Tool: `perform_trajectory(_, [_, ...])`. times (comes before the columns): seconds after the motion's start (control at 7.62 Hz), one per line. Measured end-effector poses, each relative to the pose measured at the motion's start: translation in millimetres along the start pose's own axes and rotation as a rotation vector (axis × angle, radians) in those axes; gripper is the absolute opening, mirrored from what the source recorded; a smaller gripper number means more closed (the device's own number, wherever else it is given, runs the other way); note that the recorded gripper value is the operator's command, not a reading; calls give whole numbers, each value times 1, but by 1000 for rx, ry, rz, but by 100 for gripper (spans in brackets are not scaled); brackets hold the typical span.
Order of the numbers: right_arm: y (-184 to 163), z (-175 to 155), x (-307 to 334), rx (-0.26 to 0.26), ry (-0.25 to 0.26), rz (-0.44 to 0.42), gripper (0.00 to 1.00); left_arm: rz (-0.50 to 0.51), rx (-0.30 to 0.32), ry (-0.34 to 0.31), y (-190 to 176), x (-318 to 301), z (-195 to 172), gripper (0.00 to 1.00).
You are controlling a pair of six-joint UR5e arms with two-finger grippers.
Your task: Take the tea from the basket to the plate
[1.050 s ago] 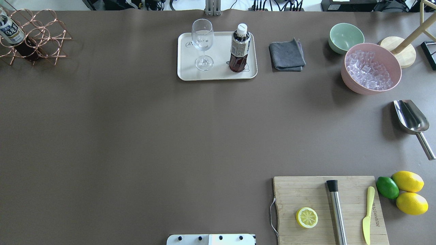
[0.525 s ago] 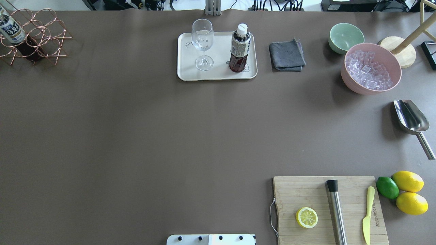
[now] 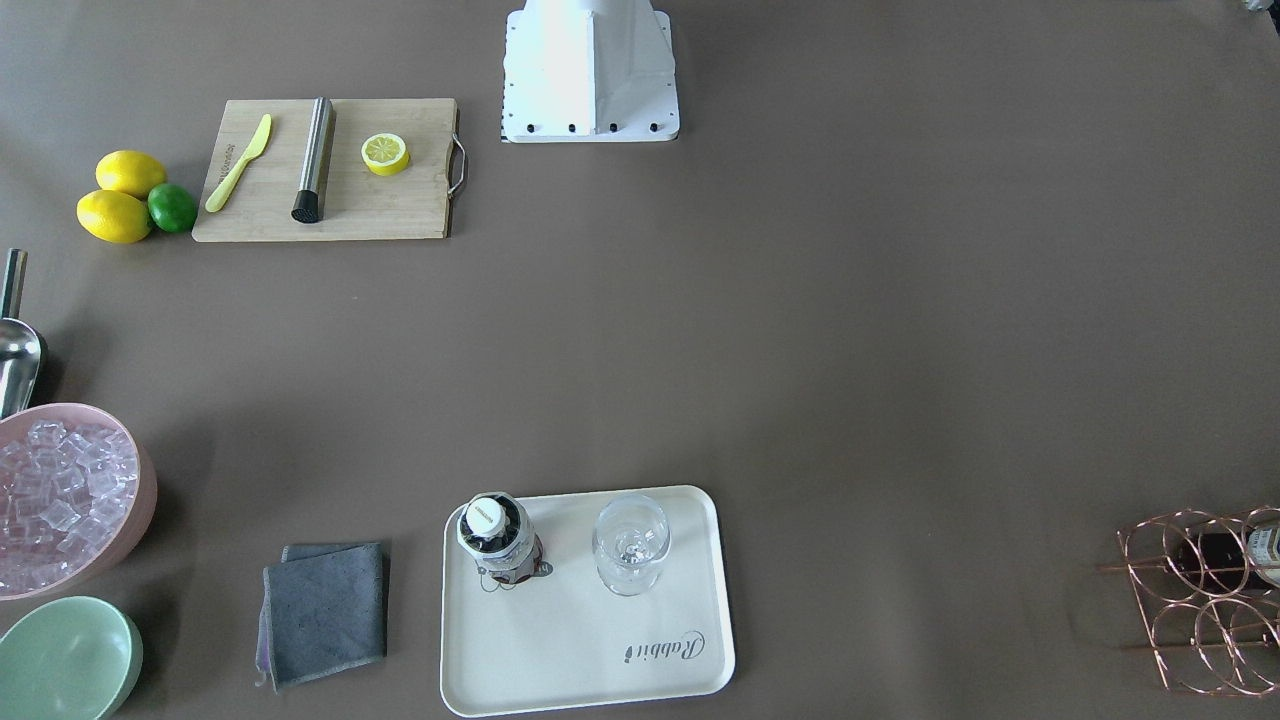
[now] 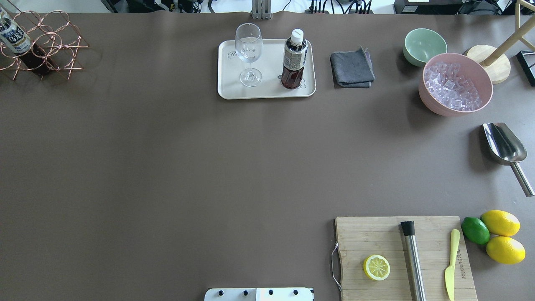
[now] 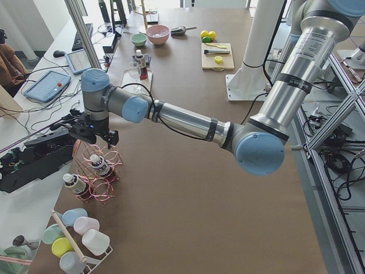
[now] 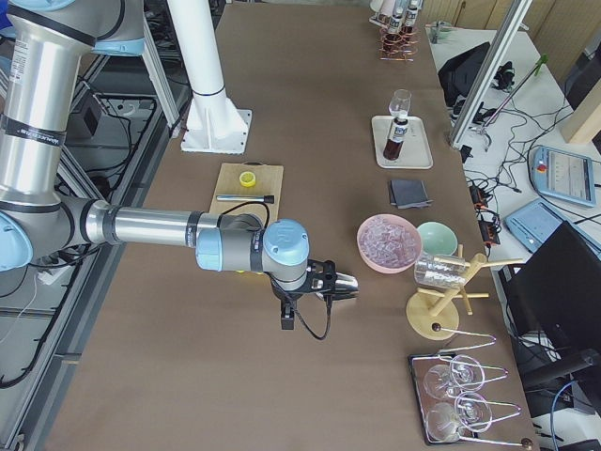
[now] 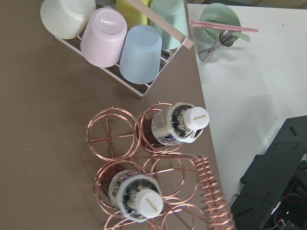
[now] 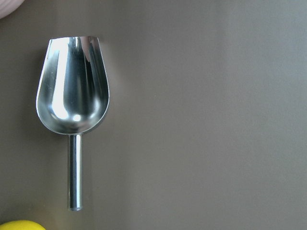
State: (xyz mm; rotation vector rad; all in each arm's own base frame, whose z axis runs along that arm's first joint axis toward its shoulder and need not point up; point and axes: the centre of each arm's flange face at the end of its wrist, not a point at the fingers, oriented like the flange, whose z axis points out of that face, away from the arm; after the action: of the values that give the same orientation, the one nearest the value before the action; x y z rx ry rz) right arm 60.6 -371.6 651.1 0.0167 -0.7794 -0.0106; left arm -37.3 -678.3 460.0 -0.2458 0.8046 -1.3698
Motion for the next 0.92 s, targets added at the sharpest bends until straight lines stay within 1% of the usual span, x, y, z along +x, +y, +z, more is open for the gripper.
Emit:
perform_trajectory(0.13, [0,0,0,0,0,0,100,97,-48,11,11,-31,-8,98])
perform_trajectory(0.26, [0,0,0,1,0,-1,100,195,-73,20,23,-52,-14,98])
perform_trajectory(0.52, [0,0,0,1,0,-1,100,392,-131,2,57,-92,-3,97])
perform_trajectory(0.79, [0,0,0,1,1,-2,100,530,-219,-3,86,-111,5,97])
perform_trajectory(0.92, [0,0,0,1,1,-2,100,590,-248,0,108,-114,7,97])
